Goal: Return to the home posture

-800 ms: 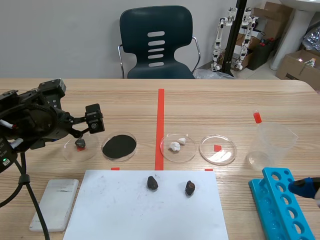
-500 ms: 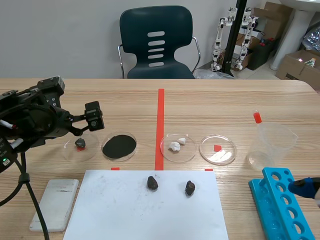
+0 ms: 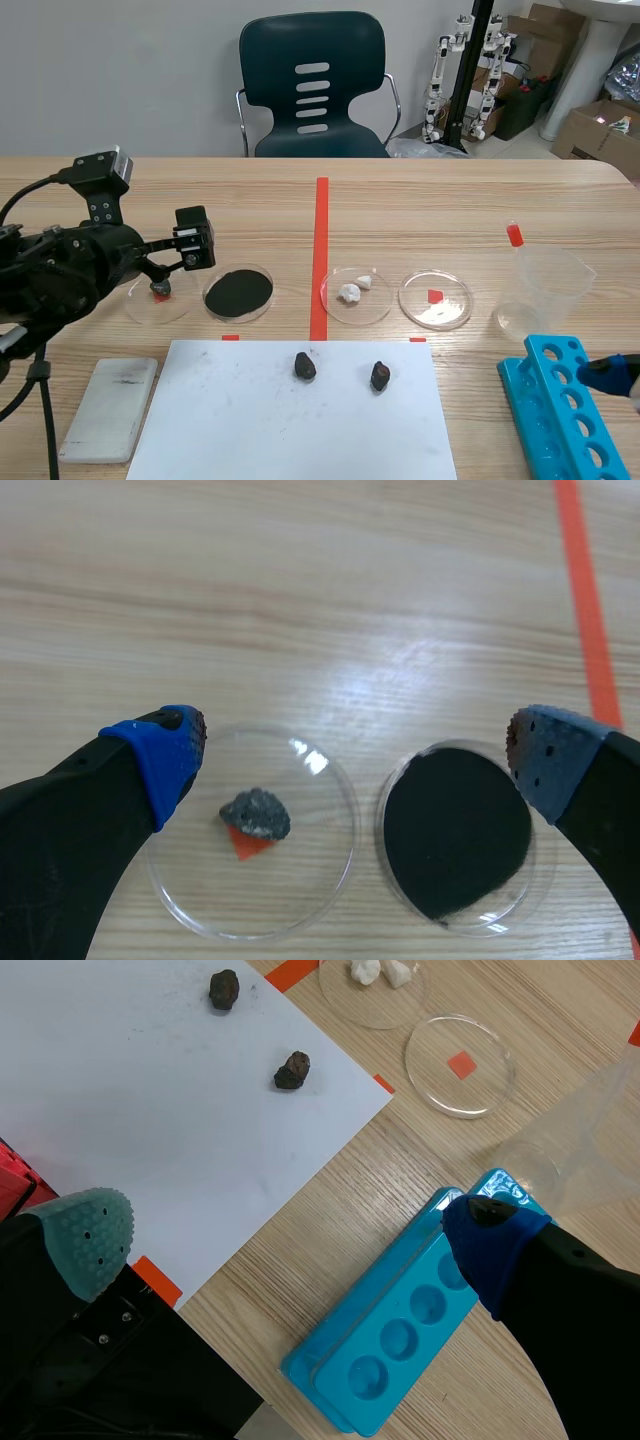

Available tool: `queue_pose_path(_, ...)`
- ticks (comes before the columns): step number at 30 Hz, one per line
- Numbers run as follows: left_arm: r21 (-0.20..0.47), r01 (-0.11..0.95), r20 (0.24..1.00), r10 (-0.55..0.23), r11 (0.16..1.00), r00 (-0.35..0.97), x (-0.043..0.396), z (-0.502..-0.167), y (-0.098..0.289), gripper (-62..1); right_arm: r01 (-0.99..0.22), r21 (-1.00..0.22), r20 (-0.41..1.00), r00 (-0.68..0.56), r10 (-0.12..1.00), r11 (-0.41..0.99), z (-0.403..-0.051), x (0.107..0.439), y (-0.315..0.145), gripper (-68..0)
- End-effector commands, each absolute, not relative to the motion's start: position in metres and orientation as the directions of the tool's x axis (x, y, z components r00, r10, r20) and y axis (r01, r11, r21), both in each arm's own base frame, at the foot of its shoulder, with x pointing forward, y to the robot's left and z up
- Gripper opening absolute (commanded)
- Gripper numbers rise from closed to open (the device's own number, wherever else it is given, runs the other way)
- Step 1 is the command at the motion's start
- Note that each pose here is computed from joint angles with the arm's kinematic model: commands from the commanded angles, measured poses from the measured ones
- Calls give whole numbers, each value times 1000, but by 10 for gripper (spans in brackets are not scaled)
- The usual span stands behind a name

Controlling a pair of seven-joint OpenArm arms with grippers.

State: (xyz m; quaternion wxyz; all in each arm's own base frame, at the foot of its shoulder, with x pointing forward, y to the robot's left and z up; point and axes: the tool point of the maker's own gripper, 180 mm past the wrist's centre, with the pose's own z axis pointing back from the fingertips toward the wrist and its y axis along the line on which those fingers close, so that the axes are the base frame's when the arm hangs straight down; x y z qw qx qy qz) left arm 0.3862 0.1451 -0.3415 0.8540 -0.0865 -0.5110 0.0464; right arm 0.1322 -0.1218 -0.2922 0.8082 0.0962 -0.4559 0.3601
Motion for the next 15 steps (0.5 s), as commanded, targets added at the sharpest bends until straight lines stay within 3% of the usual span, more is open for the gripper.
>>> queue_pose_path(1,-179,53,903,143,982,405,390,-318,146,14,-668,-184,819,301,488,721,-284,136,-120,-19)
queue_pose_path(7,-149,233,946,70,961,318,364,-293,127,14,-668,-184,819,300,488,721,-284,137,-120,-19)
queue_pose_path(15,-7,426,964,-106,905,242,309,-284,101,14,-668,-184,819,300,488,721,-284,137,-120,-19)
